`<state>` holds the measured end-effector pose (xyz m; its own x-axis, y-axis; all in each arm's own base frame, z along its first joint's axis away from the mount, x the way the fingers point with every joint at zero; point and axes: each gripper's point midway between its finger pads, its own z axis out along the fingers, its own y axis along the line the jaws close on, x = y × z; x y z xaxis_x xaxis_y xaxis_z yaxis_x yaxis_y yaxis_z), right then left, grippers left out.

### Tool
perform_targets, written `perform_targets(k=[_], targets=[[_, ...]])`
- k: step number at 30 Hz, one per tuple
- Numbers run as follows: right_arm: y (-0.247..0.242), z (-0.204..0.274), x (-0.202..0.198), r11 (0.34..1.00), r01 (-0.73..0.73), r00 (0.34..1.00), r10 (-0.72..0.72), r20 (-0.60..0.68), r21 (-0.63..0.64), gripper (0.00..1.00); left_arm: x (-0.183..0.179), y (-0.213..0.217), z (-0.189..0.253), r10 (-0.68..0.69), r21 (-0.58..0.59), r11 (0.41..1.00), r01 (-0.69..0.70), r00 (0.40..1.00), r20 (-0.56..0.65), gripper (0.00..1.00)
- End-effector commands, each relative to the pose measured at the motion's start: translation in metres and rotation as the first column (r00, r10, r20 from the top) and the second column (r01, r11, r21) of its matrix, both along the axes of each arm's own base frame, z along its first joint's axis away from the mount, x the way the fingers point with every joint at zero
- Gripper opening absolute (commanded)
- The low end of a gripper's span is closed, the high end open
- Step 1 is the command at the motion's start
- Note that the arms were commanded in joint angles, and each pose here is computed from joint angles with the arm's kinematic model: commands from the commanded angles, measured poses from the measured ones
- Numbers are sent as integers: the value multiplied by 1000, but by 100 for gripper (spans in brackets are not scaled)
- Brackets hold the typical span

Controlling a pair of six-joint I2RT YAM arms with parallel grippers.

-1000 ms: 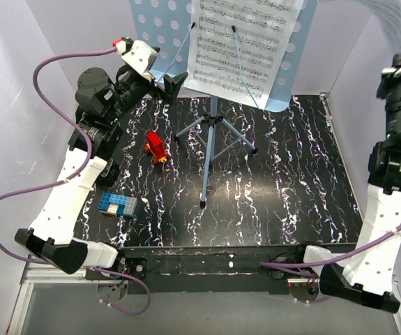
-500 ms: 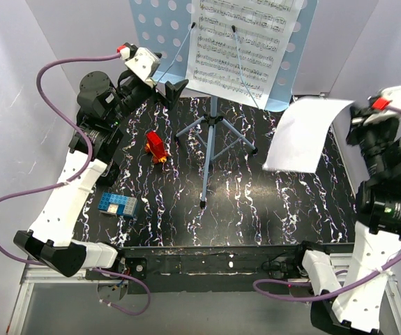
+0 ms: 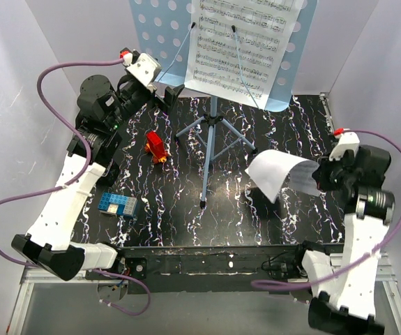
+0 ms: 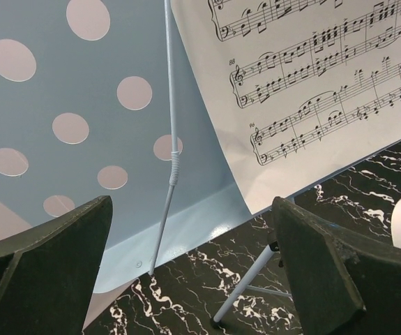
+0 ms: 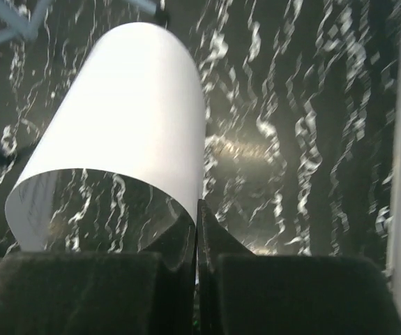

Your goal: Pack up the instrument practice props

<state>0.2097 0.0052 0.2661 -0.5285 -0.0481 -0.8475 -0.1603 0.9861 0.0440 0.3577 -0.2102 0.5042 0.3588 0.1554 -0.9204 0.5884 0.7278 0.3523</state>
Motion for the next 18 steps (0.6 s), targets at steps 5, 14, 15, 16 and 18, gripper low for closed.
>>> perform_targets(k=[5, 14, 15, 16, 18], targets=[[17, -42, -2, 915, 70, 865, 142, -481, 396, 1, -14, 8, 6, 2, 15, 1000, -2, 1000, 25, 98], [-20, -58, 9, 878, 212, 788, 106, -607, 429, 1, -15, 8, 5, -1, 23, 1000, 0, 1000, 32, 98], [-30, -65, 9, 895, 238, 775, 58, -629, 376, 1, -14, 7, 3, -3, 26, 1000, 2, 1000, 26, 98], [-39, -72, 7, 913, 256, 764, 11, -645, 318, 1, -15, 8, 4, -1, 25, 1000, 0, 1000, 30, 98], [-56, -87, 3, 932, 287, 736, -65, -674, 223, 1, -14, 7, 2, -4, 29, 1000, 3, 1000, 27, 98]])
